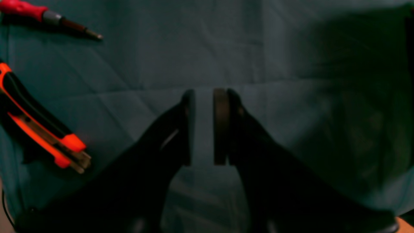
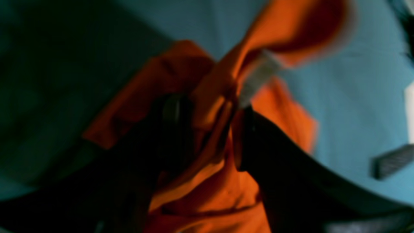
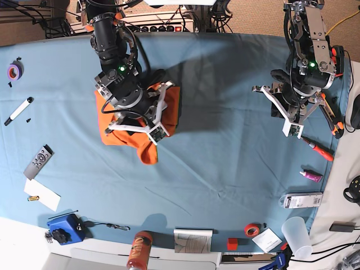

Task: Layout the t-shirt on the table in an organized manner, then fold the t-shirt properly
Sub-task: 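Fold the strip end in the right gripper over onto the stack, then release the right gripper and grasp the folded bundle with the left gripper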

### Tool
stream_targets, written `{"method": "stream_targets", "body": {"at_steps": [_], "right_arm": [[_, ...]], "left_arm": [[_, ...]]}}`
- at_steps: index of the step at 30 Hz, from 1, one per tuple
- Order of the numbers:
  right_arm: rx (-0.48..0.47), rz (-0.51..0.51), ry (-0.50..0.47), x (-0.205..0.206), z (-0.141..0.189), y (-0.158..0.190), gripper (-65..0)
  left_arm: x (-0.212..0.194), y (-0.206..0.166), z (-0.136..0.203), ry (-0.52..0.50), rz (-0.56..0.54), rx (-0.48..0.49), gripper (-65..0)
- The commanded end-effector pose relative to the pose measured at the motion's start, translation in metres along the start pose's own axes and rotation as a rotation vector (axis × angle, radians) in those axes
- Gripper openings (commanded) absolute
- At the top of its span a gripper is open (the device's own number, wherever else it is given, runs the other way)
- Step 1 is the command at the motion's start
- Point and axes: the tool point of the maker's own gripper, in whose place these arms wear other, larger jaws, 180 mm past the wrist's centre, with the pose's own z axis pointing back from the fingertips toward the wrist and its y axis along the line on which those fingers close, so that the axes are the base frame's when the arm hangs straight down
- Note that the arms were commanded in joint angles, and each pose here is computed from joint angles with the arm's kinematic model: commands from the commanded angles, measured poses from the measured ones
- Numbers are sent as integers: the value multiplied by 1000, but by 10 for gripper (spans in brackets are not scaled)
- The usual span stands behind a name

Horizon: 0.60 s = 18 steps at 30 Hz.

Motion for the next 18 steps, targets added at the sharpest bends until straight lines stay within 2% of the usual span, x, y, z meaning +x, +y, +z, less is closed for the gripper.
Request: {"method": "stream_targets", "body": {"at_steps": [1, 6, 12, 14, 16, 18], "right_arm": [[-30, 2, -53, 14, 9, -9, -425], [-44, 9, -195, 39, 28, -12, -424], [-27, -4, -216, 45, 29, -11, -424], [-84, -22, -217, 46, 30, -22, -425], [-182, -74, -226, 48, 33, -45, -431], [-250, -143, -269, 51, 38, -66, -528]], "left_arm": [[13, 1, 4, -48, -9, 4, -560], [13, 1, 4, -48, -9, 5, -560], [11, 1, 4, -53, -8, 3, -560], [11, -1, 4, -54, -5, -4, -560], [13, -8, 4, -63, 13, -46, -560], [18, -24, 6, -93, -2, -132, -560]]}}
